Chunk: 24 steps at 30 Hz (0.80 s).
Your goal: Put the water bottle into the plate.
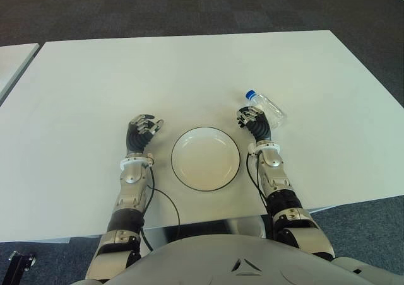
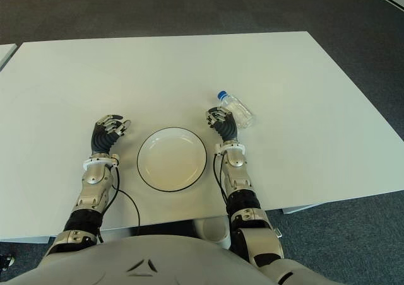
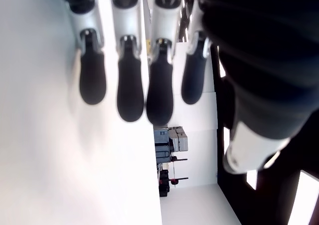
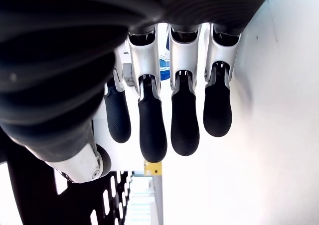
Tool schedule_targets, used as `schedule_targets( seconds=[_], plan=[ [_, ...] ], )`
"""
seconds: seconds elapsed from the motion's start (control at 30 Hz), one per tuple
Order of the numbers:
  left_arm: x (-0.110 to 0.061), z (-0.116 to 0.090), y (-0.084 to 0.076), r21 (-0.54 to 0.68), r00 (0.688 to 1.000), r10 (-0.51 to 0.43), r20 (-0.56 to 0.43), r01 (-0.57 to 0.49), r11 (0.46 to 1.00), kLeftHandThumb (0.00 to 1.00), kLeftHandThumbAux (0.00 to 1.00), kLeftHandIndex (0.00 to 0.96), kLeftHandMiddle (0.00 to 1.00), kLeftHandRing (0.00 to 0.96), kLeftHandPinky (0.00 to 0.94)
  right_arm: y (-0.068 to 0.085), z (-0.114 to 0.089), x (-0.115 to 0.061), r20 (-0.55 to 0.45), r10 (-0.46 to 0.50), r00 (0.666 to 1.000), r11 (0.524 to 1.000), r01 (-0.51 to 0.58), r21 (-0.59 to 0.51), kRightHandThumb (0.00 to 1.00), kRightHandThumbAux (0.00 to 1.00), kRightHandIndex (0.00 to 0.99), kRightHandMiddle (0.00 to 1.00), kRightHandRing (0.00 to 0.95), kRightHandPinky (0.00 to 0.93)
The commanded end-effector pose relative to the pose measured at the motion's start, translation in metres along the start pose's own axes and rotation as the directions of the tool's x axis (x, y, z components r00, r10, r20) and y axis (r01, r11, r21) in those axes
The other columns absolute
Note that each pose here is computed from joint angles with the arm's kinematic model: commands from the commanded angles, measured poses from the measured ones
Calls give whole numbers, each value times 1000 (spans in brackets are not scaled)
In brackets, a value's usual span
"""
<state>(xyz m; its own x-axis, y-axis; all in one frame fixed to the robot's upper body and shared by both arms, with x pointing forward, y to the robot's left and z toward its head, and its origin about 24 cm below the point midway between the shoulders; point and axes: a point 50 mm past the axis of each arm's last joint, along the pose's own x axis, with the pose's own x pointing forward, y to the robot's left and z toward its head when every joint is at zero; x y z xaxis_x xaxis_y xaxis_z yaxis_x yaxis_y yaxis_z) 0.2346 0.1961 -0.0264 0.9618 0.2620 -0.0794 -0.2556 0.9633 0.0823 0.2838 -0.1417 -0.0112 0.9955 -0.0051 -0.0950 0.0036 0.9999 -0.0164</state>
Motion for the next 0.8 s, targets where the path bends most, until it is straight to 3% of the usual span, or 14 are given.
schedule_targets(
  seconds=[0.03, 0.6, 0.8],
  plan=[
    [-4, -6, -2, 8, 999, -19, -39, 20, 1000, 710, 714, 436, 615, 594, 582, 0, -10, -5, -48, 0, 999, 1000, 0, -4, 707, 728, 432, 606, 607, 613],
    [-4, -6, -3, 0, 999, -18, -46, 18, 1000, 710, 714, 436, 620, 595, 581, 0, -5, -4, -14, -9, 1000, 1000, 9, -15, 707, 728, 432, 609, 612, 619],
    [-4, -8, -4, 2, 999, -17, -47, 17, 1000, 710, 713, 436, 619, 595, 582, 1, 25, -6, 230, -44, 972, 996, 62, -71, 708, 727, 433, 625, 633, 646]
  ],
)
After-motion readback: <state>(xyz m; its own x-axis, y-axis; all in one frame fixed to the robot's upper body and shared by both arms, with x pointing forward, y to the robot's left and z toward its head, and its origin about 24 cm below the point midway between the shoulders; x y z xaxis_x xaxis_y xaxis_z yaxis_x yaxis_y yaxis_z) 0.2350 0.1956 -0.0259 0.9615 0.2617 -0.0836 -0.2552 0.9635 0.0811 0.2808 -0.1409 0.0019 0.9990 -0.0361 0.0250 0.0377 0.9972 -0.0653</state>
